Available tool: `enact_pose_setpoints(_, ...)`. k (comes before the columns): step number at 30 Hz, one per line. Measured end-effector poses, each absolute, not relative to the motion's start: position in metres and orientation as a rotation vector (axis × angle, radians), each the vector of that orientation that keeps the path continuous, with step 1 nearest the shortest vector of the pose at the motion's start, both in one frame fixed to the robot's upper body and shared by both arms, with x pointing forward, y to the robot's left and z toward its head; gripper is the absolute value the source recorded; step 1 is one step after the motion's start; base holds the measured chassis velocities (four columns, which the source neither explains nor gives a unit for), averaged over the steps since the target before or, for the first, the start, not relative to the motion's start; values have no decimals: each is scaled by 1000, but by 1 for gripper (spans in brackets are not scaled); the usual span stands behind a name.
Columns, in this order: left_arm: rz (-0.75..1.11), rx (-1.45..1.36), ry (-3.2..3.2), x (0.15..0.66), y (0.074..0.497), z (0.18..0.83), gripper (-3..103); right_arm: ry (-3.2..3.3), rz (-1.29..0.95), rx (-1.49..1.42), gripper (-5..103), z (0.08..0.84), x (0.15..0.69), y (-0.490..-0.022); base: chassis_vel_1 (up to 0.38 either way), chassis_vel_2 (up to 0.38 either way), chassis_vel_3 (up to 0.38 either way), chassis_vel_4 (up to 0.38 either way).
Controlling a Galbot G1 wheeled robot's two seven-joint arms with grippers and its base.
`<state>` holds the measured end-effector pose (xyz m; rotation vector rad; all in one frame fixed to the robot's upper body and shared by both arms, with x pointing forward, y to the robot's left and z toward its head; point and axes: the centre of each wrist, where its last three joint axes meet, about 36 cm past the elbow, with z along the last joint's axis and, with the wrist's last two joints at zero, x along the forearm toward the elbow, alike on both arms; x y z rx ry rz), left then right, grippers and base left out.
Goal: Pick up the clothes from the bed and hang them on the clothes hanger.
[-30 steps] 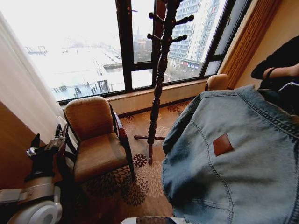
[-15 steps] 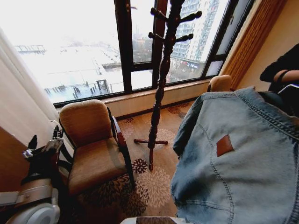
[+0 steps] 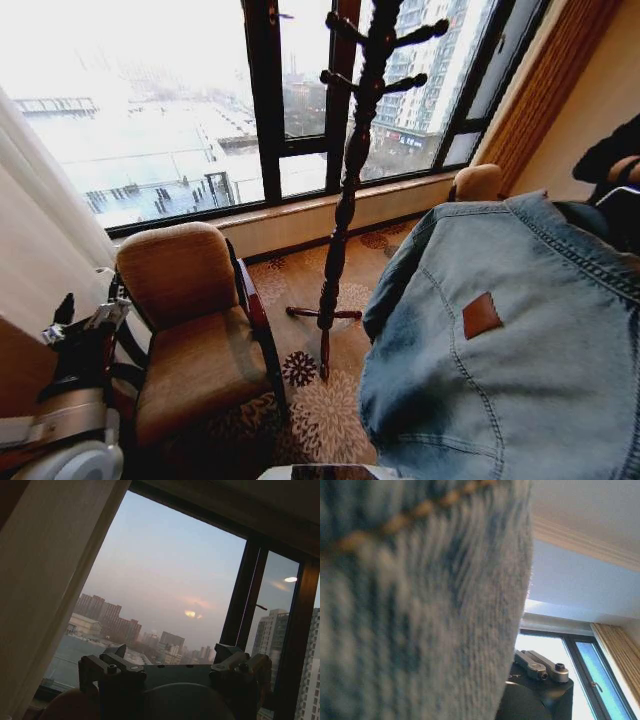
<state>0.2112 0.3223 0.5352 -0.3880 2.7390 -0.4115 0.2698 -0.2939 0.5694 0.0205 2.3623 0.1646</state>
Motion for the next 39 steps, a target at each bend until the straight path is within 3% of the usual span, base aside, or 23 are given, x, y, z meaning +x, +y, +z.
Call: enact_pose_setpoints(39, -427, -325, 2702, 234, 306, 530, 100, 2352, 184, 4, 15, 563, 288, -290, -134, 119, 123, -131)
